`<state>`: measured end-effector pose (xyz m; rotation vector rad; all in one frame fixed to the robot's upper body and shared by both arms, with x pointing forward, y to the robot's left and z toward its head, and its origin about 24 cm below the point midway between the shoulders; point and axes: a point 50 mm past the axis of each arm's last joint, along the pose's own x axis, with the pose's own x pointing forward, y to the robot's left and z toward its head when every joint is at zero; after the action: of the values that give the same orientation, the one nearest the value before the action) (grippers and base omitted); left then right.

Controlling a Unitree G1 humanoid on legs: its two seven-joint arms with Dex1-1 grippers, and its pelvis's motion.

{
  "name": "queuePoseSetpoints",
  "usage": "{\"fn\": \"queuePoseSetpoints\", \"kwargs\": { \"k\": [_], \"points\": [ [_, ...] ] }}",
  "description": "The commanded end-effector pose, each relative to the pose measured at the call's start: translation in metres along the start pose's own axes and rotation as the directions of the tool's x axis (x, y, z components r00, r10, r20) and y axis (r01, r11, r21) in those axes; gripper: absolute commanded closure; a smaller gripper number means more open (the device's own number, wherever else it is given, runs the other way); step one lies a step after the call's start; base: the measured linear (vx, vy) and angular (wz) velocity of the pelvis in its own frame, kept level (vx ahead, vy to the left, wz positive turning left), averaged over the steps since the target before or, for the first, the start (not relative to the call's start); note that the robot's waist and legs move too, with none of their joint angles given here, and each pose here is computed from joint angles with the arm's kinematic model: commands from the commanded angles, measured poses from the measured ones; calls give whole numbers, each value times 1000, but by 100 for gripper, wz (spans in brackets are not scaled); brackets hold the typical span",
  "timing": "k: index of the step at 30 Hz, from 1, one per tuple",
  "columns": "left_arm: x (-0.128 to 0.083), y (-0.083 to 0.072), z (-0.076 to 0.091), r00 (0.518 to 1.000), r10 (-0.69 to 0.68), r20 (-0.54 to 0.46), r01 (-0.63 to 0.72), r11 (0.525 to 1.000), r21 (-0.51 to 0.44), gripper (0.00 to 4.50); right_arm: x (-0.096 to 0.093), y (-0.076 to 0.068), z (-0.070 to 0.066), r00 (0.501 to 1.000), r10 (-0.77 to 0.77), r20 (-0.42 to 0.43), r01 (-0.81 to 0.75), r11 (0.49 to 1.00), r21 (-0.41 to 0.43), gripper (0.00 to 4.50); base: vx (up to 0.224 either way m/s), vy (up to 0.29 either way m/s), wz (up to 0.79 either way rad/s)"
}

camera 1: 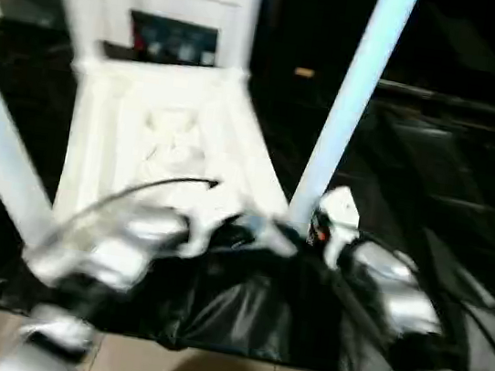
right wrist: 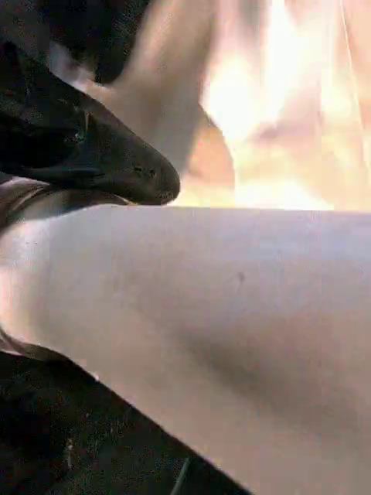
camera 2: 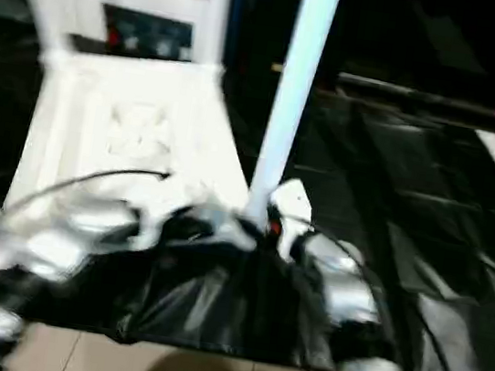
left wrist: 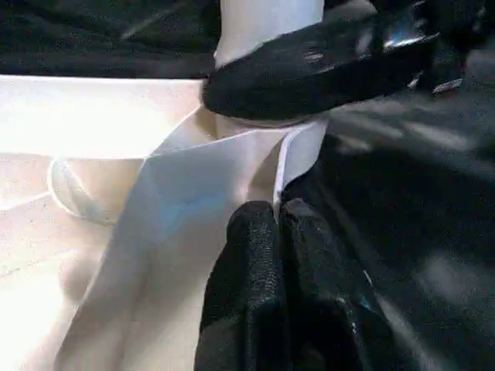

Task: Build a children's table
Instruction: Rotate leg to tighten

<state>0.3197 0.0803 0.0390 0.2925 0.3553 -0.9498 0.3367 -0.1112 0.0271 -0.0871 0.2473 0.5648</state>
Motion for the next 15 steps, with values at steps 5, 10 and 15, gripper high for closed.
{"fn": "queuePoseSetpoints", "kwargs": {
  "k": [5, 10, 15],
  "points": [
    [20, -12, 19, 1000, 17, 22, -18, 998, 62, 450, 27, 64, 7, 979, 202, 12, -203, 979, 11, 156, 0, 0, 0],
    [14, -11, 15, 999, -19, 27, 16, 995, 99, 450, 24, 59, 6, 971, 240, 16, -240, 971, 3, 102, 0, 0, 0],
    [-1, -8, 8, 993, -112, 34, 107, 986, 125, 450, 5, 43, 2, 930, 366, 23, -362, 926, -104, 82, 0, 0, 0]
  ]
}}
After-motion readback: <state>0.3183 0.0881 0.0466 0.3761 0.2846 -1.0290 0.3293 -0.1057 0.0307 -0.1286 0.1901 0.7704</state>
